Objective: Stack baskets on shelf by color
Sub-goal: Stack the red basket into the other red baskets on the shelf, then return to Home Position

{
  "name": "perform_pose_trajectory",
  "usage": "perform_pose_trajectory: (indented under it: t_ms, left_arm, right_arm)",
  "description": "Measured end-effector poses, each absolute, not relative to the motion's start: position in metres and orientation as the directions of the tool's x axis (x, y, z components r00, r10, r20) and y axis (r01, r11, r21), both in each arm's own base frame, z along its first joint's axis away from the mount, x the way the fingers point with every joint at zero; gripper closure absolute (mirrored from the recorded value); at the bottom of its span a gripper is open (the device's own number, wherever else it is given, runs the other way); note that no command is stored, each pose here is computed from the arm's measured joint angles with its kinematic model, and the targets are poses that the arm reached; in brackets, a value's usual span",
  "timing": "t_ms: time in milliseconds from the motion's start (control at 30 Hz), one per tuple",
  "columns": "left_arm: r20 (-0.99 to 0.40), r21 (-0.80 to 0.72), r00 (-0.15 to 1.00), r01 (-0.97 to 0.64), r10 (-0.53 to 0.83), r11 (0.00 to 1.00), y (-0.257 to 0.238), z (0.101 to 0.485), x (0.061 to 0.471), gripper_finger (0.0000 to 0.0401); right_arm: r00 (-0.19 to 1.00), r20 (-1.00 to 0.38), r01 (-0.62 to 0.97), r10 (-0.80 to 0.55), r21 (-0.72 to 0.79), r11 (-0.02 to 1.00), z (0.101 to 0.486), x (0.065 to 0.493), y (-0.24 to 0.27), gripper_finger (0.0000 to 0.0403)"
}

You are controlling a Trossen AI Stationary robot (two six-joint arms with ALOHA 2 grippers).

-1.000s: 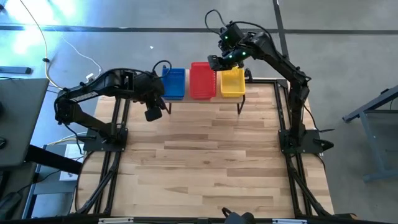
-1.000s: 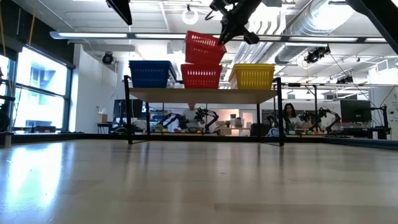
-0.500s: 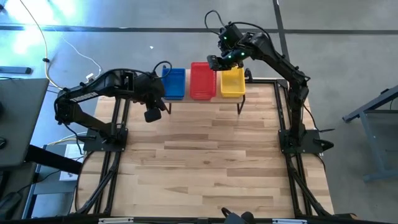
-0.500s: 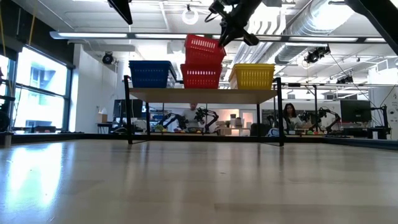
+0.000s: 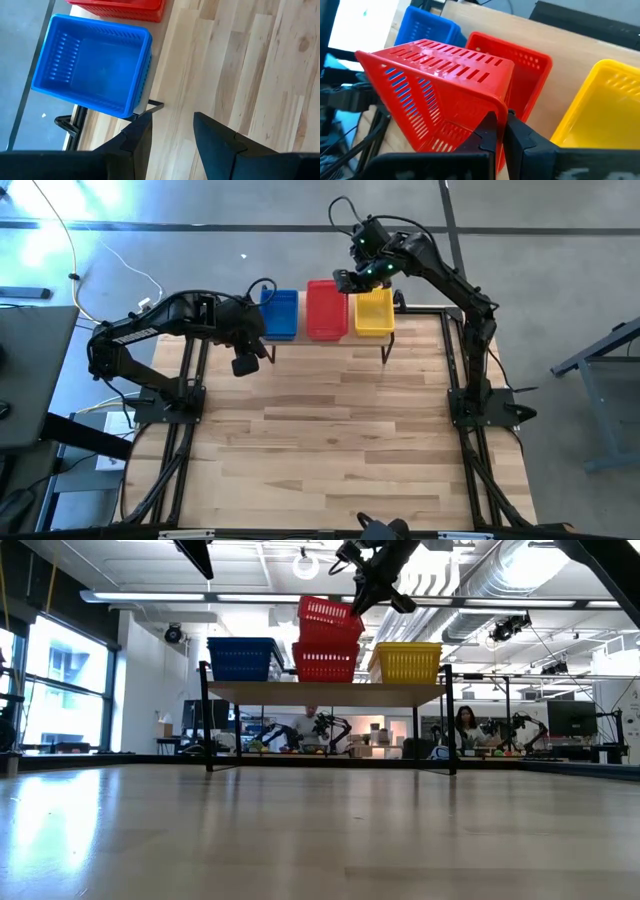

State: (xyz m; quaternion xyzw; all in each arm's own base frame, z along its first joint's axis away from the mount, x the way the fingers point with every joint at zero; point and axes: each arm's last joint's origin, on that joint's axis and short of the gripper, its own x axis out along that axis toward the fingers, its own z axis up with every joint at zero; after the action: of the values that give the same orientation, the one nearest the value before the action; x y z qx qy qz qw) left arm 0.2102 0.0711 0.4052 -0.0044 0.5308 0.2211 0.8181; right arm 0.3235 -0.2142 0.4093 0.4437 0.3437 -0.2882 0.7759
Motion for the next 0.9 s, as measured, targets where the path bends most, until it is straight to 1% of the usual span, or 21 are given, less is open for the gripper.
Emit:
perform_pose_trajectory:
  t_ms: [167,333,400,567,667,900]
  left_arm:
    - [-0.870,0.228,0.340,-0.365,0.358,0.902,0.0711,0.4052,0.2103,0.0268]
    - [-0.868,0.232,0.343,-0.359,0.359,0.904,0.0712,0.4054,0.2106,0.0268]
    - [-0.868,0.232,0.343,-0.359,0.359,0.904,0.0712,0.4054,0.2106,0.0268]
    - [-0.868,0.232,0.343,-0.359,0.359,0.904,0.0712,0.4054,0.2106,0.0268]
    - [-0.868,0.232,0.344,-0.359,0.359,0.904,0.0712,0.4054,0.2107,0.0268]
    - [-0.868,0.232,0.344,-0.359,0.359,0.904,0.0712,0.4054,0.2107,0.0268]
  right_arm:
    - [0.612,-0.783,0.737,-0.113,0.512,0.441,0.4095,0.3238,-0.2135,0.0402]
    - [0.613,-0.782,0.748,-0.111,0.528,0.403,0.4096,0.3238,-0.2134,0.0400]
    - [0.609,-0.786,0.751,-0.112,0.525,0.400,0.4093,0.3235,-0.2133,0.0391]
    - [0.599,-0.792,0.759,-0.115,0.516,0.397,0.4087,0.3228,-0.2131,0.0348]
    - [0.599,-0.792,0.759,-0.118,0.515,0.398,0.4090,0.3227,-0.2131,0.0328]
    - [0.581,-0.799,0.770,-0.153,0.480,0.419,0.4088,0.3222,-0.2140,0.0321]
